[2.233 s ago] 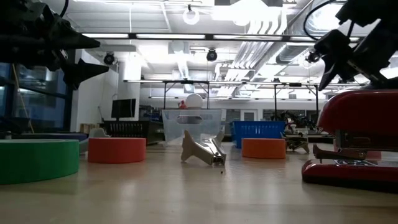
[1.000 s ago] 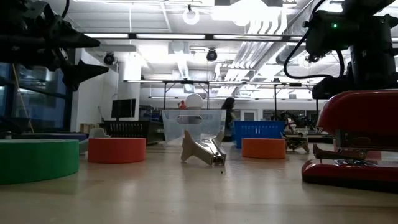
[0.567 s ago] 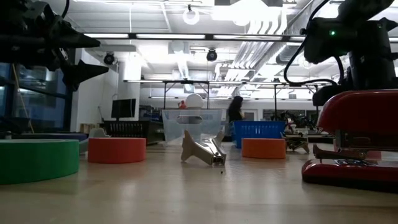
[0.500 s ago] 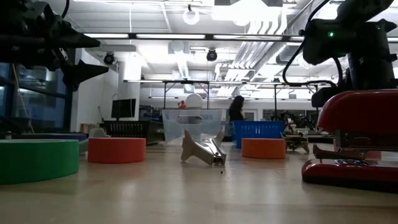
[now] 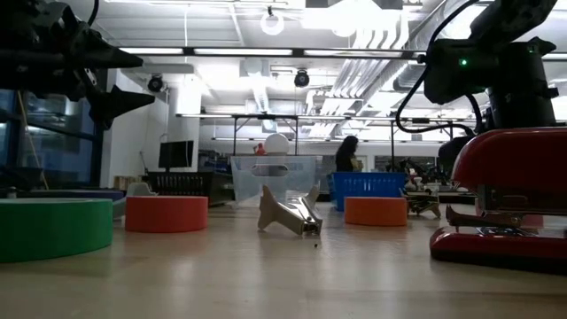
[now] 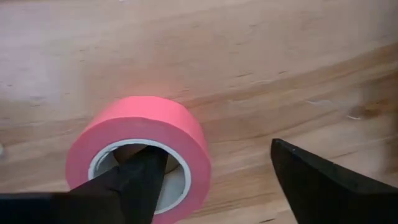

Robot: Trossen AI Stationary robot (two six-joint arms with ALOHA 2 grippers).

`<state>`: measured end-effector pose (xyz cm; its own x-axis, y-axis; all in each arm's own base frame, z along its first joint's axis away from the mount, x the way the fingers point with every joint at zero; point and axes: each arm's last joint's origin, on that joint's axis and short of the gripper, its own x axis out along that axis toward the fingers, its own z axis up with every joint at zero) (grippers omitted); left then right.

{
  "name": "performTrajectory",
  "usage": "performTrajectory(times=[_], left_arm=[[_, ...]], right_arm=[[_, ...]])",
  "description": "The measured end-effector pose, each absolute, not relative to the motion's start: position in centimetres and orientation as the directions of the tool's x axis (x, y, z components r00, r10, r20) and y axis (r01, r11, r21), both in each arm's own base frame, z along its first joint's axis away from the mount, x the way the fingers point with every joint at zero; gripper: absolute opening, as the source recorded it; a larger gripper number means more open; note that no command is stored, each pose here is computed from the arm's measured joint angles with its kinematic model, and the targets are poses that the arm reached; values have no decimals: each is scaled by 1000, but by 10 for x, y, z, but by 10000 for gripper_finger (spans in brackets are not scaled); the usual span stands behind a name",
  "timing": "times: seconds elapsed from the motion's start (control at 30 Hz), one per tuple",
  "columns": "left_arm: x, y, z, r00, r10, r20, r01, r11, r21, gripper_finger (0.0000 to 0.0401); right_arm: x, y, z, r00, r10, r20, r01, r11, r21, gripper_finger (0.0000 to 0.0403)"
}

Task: Pick and place Stapler, Stapler remover, tape
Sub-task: Put the pink tape into the black basket

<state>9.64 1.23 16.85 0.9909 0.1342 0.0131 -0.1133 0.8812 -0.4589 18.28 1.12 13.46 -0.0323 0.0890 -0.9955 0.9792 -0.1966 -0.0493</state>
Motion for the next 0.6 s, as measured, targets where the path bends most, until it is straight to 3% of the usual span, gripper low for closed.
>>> performTrajectory(times=[0.5,0.6], left_arm=[[96,12,168,991,135,12,-114,881,-459,328],[96,12,168,991,135,13,-114,881,-459,328]], right_arm=[[183,11,134,-25,78,-997,986,-160,-38,57],[183,11,134,-25,77,-997,988,-150,-37,34]])
